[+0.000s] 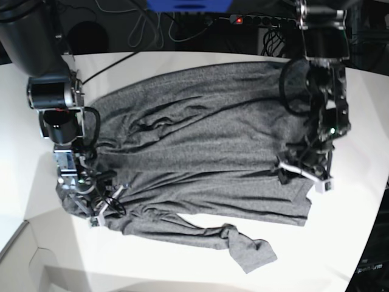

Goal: Layout the t-shirt on the table in an organized manner, then fold the t-shirt properly
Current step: 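Drag the shirt's collar corners apart with both grippers, spreading it flat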

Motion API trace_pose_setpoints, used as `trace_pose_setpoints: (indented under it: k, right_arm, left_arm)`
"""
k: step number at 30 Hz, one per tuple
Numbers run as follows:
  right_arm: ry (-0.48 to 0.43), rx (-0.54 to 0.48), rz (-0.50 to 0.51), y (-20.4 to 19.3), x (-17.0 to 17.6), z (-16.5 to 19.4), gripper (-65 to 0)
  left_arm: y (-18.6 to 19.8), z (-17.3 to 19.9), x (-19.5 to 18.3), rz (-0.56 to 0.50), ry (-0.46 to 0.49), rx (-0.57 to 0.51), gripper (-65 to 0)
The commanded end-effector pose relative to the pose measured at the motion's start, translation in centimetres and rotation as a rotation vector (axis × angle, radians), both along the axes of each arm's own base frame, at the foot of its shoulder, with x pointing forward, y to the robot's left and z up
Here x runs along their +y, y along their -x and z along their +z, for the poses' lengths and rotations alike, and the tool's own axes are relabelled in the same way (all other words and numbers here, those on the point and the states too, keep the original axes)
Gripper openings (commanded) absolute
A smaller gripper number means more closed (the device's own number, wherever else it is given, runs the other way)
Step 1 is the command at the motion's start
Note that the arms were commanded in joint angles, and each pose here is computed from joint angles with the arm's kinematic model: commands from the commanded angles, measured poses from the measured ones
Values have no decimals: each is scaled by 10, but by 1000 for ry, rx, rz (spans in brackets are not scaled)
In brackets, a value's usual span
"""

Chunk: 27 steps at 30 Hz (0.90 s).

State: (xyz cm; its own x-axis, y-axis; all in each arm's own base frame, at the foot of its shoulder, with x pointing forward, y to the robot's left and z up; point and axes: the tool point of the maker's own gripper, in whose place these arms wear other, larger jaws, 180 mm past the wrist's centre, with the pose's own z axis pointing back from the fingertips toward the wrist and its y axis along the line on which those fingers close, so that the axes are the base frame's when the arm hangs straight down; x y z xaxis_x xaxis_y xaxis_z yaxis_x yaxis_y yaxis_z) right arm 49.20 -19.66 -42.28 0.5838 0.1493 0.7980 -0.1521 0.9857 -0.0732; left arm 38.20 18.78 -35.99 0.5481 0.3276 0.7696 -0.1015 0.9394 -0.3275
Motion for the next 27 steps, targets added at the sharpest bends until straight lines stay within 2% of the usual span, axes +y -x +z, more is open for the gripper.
trace_pose_setpoints:
  k: [1,4,8,13,19,22,27]
  right_arm:
    - [59,-68,-75,-15,-28,22,-650]
    - [157,-174,-230,-26,-63,45,-650]
    - [215,-227,-334,-30,-84,63,-650]
    - [204,-268,-330,-36,-78,78,-650]
    - [192,-254,-317,-23,-66,95,-650]
    - [179,-252,-298,-6,-51,109,-650]
    - [138,-198,-258,41,-18,115,-650]
  left_arm:
    - [0,13,0,-8,-3,-43,-358]
    - [28,-5,-1,-19,-22,5,-358]
    - [57,-39,9,-11,-35,106,-357]
    - [70,-73,19,18,-28,194,-357]
    - [60,-78,48,80,-74,144,-357]
    - [55,-82,73,104,-107,160,-357]
    - [37,-66,88,114,-132,125,-357]
